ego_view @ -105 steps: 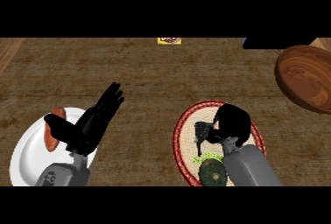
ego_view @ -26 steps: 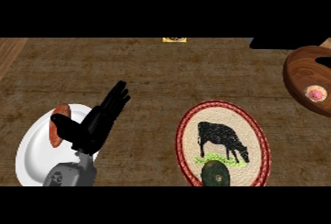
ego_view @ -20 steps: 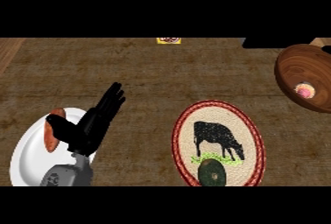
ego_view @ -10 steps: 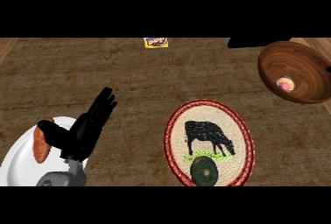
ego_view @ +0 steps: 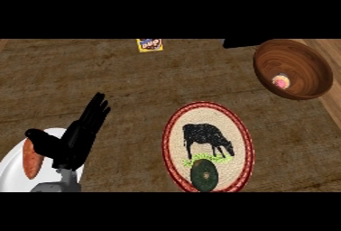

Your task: Pick the cupcake from the placemat and place it in the bowl

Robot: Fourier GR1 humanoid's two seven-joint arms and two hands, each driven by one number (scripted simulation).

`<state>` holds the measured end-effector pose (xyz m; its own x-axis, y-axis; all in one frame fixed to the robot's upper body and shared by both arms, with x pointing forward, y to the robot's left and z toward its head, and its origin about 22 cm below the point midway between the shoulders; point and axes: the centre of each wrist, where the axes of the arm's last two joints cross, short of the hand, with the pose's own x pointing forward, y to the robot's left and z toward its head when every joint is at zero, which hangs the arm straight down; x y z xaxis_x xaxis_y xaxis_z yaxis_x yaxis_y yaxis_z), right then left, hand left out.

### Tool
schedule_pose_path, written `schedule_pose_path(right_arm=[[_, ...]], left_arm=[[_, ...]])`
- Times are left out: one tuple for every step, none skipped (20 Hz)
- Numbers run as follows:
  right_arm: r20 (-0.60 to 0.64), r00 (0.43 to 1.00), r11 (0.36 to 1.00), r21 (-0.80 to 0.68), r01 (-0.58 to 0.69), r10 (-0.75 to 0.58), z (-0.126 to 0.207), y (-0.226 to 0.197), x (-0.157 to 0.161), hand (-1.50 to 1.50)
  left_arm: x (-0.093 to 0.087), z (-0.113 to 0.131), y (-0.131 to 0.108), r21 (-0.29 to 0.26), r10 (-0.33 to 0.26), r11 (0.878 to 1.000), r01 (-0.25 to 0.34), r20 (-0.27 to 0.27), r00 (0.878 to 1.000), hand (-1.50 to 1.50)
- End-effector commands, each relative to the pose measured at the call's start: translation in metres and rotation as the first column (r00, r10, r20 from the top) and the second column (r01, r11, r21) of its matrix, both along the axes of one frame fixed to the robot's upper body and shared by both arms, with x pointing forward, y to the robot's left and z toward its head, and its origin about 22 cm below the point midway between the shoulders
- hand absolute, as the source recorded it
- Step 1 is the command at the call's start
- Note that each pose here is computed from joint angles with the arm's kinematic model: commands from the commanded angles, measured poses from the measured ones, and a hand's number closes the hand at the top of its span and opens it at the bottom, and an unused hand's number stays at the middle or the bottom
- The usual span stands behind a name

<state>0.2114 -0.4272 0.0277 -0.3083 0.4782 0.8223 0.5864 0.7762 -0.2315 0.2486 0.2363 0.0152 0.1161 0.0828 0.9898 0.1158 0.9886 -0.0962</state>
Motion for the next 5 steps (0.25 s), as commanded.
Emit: schedule_pose_path(right_arm=[[-0.033,0.999,1.0,0.006,0.0,0.0,-0.027,0.011,-0.078,1.5],[-0.07,0.997,1.0,-0.007,-0.013,0.013,-0.033,0.011,-0.094,1.5],[-0.092,0.996,1.0,0.007,-0.022,0.023,-0.037,0.01,-0.113,1.5],[-0.131,0.989,0.998,0.022,-0.059,0.061,-0.044,0.014,-0.124,1.5],[-0.167,0.982,0.995,0.046,-0.083,0.09,-0.055,0.016,-0.143,1.5]], left_arm=[[-0.006,0.001,0.004,0.004,0.003,1.0,-0.003,0.003,1.0,0.0],[-0.004,0.0,-0.001,-0.008,-0.005,1.0,0.005,0.001,1.0,0.0],[-0.004,-0.001,0.003,-0.013,0.021,1.0,-0.021,0.011,1.0,0.0],[-0.002,0.001,0.0,-0.007,0.017,1.0,-0.017,0.016,1.0,0.0],[-0.004,0.001,0.007,-0.015,0.019,1.0,-0.019,0.015,1.0,0.0]])
